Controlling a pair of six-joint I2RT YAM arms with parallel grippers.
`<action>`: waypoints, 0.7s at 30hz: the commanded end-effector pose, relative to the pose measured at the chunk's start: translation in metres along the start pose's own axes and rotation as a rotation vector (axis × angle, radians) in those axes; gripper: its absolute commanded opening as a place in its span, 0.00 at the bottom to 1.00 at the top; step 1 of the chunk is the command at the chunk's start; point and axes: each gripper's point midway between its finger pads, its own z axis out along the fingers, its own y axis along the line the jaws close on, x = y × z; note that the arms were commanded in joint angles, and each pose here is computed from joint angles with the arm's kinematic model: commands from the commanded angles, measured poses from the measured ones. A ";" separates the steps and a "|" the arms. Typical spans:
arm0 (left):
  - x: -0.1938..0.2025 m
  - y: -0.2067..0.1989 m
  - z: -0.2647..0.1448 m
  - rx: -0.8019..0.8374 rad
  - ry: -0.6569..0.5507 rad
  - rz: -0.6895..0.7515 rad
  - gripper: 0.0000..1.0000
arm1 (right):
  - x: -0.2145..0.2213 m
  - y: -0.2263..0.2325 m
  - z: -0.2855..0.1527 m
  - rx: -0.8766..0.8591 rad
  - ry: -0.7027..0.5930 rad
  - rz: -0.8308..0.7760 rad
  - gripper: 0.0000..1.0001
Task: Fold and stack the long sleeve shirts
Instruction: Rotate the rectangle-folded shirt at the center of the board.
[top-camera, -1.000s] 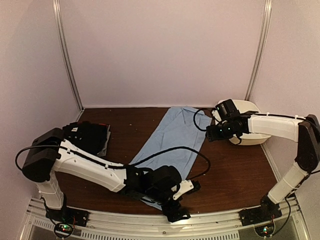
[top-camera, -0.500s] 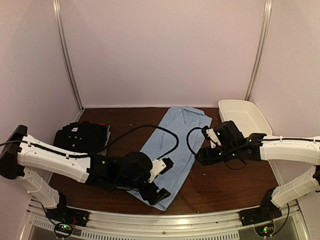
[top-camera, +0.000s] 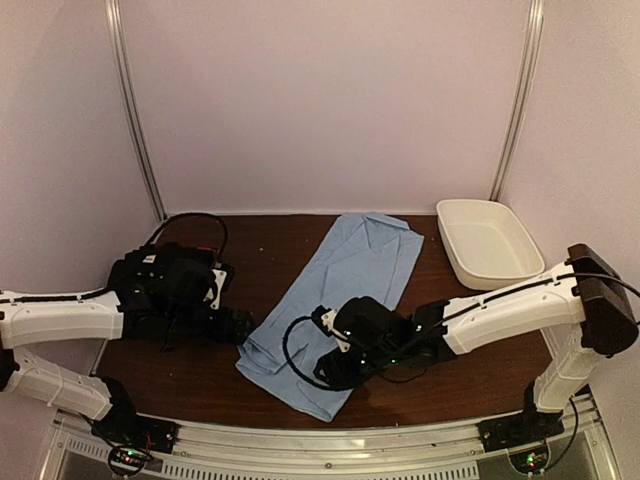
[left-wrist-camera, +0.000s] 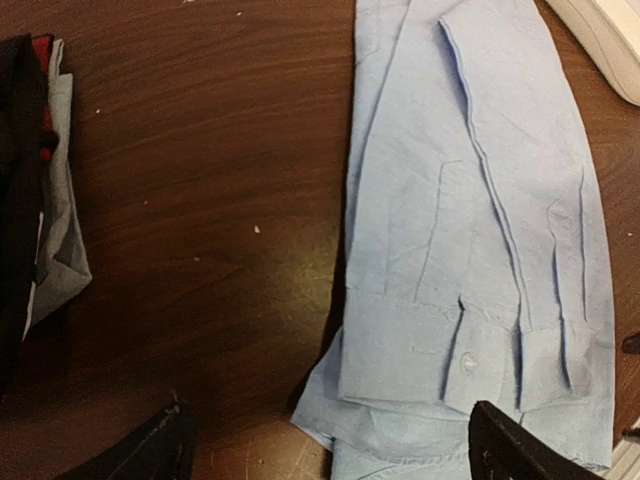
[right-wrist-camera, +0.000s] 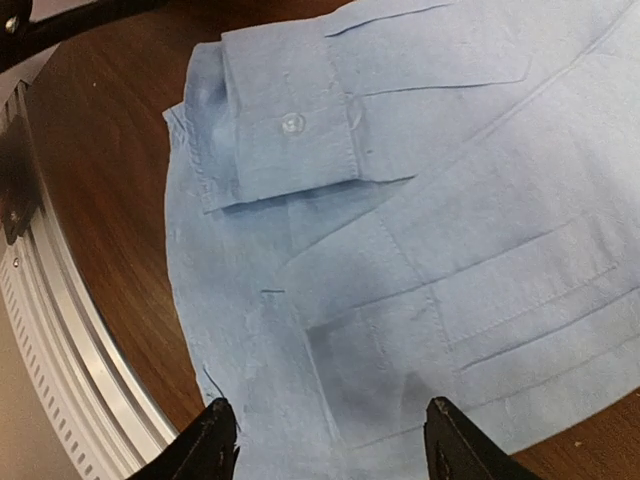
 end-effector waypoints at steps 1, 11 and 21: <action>0.002 0.012 0.010 0.016 0.033 -0.057 0.96 | 0.000 0.029 0.024 -0.004 0.030 -0.061 0.65; 0.029 -0.001 0.051 0.120 0.160 -0.038 0.85 | 0.053 0.013 0.042 0.055 0.184 -0.049 0.63; 0.067 -0.020 0.043 0.278 0.229 -0.033 0.63 | 0.099 -0.025 0.027 0.163 0.272 0.012 0.63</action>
